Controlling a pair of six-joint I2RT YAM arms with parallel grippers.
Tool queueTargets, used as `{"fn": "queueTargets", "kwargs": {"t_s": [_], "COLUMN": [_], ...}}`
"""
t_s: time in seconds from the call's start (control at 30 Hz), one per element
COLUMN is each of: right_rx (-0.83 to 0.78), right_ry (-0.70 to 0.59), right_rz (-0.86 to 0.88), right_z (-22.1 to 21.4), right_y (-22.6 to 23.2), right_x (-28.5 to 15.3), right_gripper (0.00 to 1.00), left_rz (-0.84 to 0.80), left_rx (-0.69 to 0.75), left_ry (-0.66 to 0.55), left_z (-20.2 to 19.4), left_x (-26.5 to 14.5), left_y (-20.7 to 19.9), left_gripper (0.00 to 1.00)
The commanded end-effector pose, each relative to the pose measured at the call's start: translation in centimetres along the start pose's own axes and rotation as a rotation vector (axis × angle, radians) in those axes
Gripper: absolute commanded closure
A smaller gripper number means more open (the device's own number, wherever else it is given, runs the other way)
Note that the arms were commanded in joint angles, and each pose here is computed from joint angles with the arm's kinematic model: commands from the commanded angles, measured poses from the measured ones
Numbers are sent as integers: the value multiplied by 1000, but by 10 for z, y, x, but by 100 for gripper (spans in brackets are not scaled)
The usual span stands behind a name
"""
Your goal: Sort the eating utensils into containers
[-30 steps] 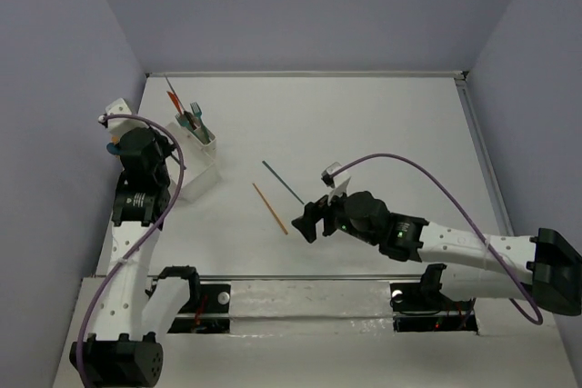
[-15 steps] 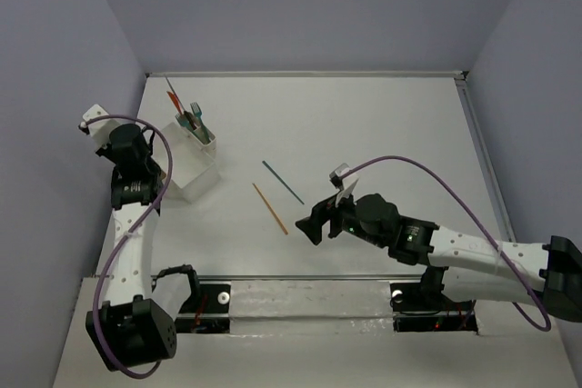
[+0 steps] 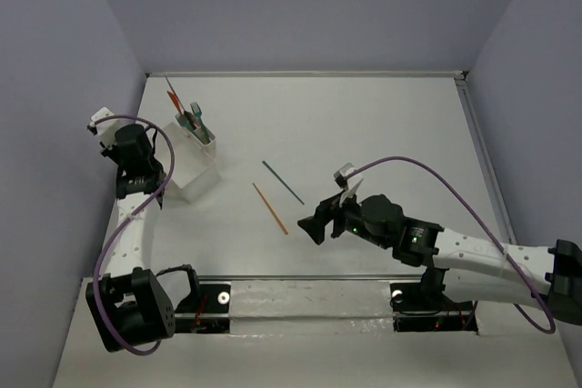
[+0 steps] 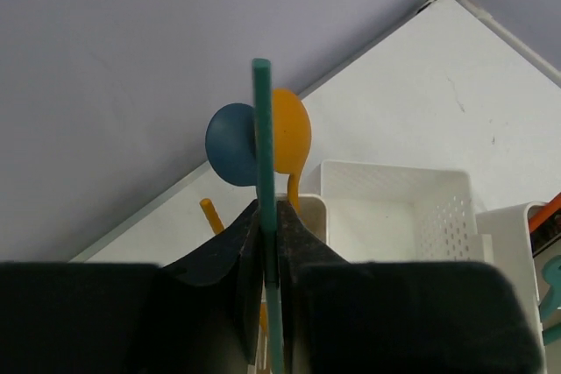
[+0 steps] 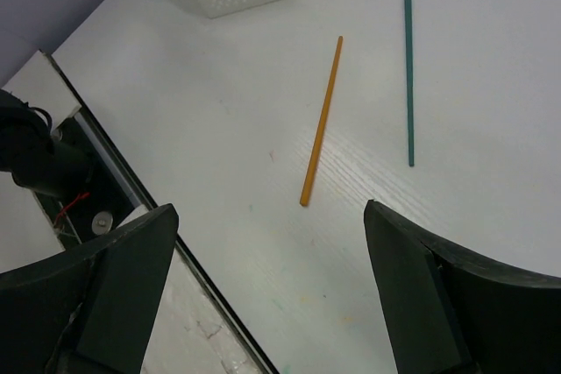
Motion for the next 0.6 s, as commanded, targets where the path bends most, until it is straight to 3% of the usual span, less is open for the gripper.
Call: {"fn": "queueTargets", "kwargs": {"t_s": [0.0,0.03,0.07,0.13,0.17,0.27,0.37,0.47,0.57], "right_rx": [-3,-2,-12,-11,-13,-19,-32,-61,-71], "right_ry": [21,28,62,83,100,138,173,278,325], "right_rz": [-6,-12,-39,-56,-63,-79,-104,-157,-186], "right_z": [-2,-2,-10,-13,-16,-23,-31,-53,-62], "right_y": [3,4,-2,-2,-3,-4,-6,-16,-18], "right_x": [7,10,14,19,20,28,39,49,58], "right_gripper": [8,8,8,8,8,8,7,9,16], "left_rz": [-51,-59,-74,-85,-91,-134,-214,-315,-402], "left_rx": [-31,-46,-51,-68,-78,-102,-120,-138,-154], "left_ry": [-60,-67,-69,-81,-85,-102,-134,-181,-240], "left_z": [18,21,23,28,30,38,51,65,79], "left_x": [-2,-3,-5,-9,-11,-19,-37,-64,-91], "left_y": [-8,-9,-11,-11,-12,-16,-31,-46,-53], "left_gripper": [79,71,56,44,31,12,3,1,1]}}
Point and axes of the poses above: each gripper's point midway between its finger pads, its own x axis out along the fingers, its own y axis along the line the jaws close on, z = x × y, the point moved 1 cm from there along -x, back along the fingers, and after that the axes turned 7 degrees about x, right-handed, at the moved point
